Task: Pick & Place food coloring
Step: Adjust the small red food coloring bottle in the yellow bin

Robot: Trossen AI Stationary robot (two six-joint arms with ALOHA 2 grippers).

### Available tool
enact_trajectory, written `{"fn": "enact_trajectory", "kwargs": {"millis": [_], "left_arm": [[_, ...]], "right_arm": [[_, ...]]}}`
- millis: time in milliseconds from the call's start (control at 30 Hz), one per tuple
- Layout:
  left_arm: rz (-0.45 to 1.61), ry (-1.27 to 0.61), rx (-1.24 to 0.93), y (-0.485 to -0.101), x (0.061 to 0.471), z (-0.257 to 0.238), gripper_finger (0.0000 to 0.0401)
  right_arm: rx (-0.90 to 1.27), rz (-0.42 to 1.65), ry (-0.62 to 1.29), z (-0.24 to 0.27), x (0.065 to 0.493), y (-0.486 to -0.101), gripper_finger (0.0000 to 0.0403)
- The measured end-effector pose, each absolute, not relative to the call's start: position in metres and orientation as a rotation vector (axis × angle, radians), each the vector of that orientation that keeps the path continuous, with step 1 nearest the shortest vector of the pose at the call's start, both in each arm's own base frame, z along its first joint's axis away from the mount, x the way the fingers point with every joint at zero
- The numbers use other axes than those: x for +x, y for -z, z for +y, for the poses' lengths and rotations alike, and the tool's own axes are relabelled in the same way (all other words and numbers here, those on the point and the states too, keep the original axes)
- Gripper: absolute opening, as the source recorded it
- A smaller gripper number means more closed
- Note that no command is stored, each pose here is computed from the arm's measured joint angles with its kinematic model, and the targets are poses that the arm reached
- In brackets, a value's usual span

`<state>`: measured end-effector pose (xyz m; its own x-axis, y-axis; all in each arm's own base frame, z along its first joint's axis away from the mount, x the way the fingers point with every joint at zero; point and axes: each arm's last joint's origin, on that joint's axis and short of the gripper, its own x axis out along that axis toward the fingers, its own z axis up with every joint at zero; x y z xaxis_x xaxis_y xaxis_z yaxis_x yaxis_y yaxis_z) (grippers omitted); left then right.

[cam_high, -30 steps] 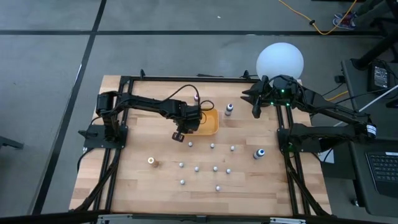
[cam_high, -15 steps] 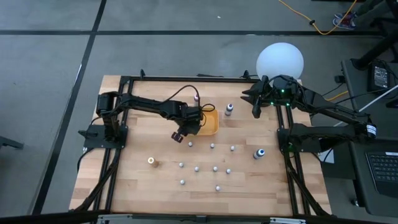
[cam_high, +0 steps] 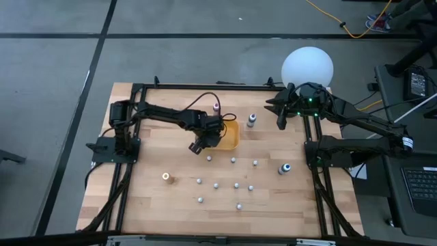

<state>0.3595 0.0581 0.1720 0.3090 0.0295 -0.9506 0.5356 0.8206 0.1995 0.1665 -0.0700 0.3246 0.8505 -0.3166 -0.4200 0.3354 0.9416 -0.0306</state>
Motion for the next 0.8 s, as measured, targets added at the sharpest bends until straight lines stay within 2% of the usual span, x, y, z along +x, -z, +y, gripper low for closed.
{"fn": "enact_trajectory", "kwargs": {"millis": [300,533,800], "left_arm": [[1.267,0.414,0.565,-0.176,0.358,0.058,0.0192],[1.219,0.448,0.567,-0.196,0.366,0.059,0.0192],[1.192,0.532,0.519,-0.196,0.365,0.053,0.0192]], "right_arm": [[0.045,0.435,0.343,-0.07,0.166,-0.325,0.0116],[0.042,0.435,0.343,-0.07,0.166,-0.325,0.0116],[0.041,0.443,0.342,-0.07,0.166,-0.324,0.0116]]}}
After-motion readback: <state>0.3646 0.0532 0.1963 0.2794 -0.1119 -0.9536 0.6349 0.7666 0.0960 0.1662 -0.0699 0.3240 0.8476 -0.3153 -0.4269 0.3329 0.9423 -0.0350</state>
